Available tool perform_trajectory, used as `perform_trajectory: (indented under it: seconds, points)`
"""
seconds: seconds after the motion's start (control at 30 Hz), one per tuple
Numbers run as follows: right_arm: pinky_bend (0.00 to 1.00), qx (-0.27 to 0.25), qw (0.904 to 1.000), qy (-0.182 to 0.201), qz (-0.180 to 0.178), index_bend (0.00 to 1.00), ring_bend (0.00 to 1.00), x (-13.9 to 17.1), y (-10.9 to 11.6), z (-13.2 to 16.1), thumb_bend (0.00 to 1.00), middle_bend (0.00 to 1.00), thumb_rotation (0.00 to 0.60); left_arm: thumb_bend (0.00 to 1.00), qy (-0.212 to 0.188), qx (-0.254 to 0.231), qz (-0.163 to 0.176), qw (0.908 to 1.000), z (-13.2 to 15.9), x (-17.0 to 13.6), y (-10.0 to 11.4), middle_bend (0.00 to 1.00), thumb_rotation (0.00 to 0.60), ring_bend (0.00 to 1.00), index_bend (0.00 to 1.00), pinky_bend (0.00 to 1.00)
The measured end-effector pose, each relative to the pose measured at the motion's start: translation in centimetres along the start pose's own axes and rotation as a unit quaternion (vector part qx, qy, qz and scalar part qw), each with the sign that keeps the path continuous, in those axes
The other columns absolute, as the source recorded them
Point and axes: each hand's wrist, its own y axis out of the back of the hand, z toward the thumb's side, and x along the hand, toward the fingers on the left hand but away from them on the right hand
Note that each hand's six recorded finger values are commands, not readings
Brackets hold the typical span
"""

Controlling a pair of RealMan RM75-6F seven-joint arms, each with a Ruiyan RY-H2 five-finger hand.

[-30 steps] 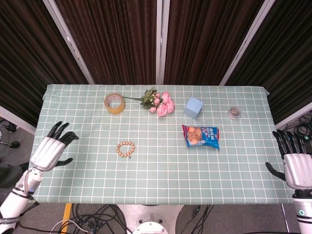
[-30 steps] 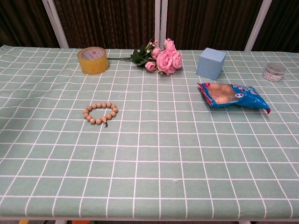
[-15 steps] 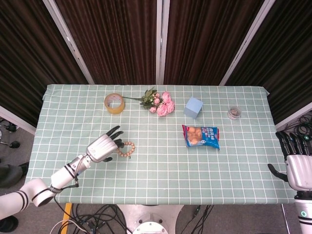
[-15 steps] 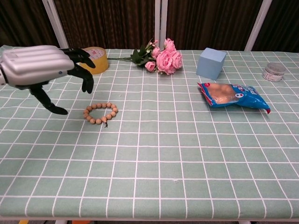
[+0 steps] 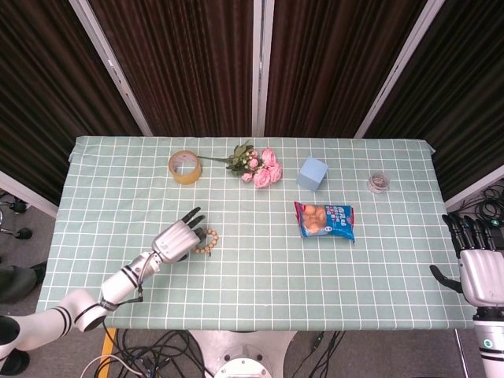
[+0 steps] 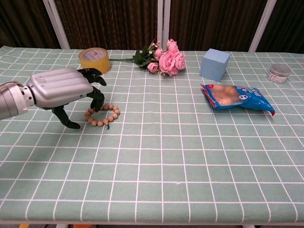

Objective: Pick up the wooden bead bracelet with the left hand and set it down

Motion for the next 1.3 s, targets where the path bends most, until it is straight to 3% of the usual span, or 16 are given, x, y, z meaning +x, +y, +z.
perform_trajectory:
  seconds: [0.2, 0.53, 0.93, 1.13, 1.23, 1.3]
  points:
    - [0.0, -0.002, 1.0, -0.003, 0.001, 0.0, 0.0, 0.1, 0.0, -0.2, 0.09, 0.08, 0.6, 0.15, 0.011, -0.003, -0.01, 0.9999, -0.1, 0.6, -0.9, 0.46, 0.6, 0.12, 0.46, 0.04]
    - [0.0, -0.006, 1.0, -0.006, 0.005, 0.0, 0.0, 0.1, -0.2, -0.3, 0.09, 0.08, 0.6, 0.3, 0.007, -0.009, -0.03, 0.9995, 0.1, 0.8, -1.9, 0.47, 0.6, 0.12, 0.48, 0.04]
    - [0.0, -0.012, 0.9999, -0.006, 0.006, 0.0, 0.0, 0.0, -0.2, -0.4, 0.08, 0.08, 0.6, 0.41, 0.001, -0.041, -0.025, 0.9988, 0.6, 0.6, -2.1, 0.56, 0.6, 0.22, 0.56, 0.05]
    - [0.0, -0.014, 0.9999, -0.005, 0.002, 0.0, 0.0, 0.1, 0.0, -0.4, 0.08, 0.08, 0.6, 0.43, 0.012, -0.121, -0.006, 0.9926, 0.3, -0.1, -1.4, 0.57, 0.6, 0.22, 0.56, 0.06]
    - [0.0, -0.015, 0.9999, -0.004, -0.002, 0.0, 0.0, 0.2, 0.2, -0.4, 0.07, 0.08, 0.6, 0.44, 0.02, -0.194, 0.004, 0.9808, 0.1, -0.6, -0.9, 0.58, 0.6, 0.24, 0.57, 0.07]
    - [0.0, -0.016, 0.9998, -0.004, -0.005, 0.0, 0.0, 0.3, 0.3, -0.5, 0.07, 0.08, 0.6, 0.45, 0.027, -0.261, 0.01, 0.9649, -0.1, -1.0, -0.4, 0.59, 0.6, 0.25, 0.57, 0.07]
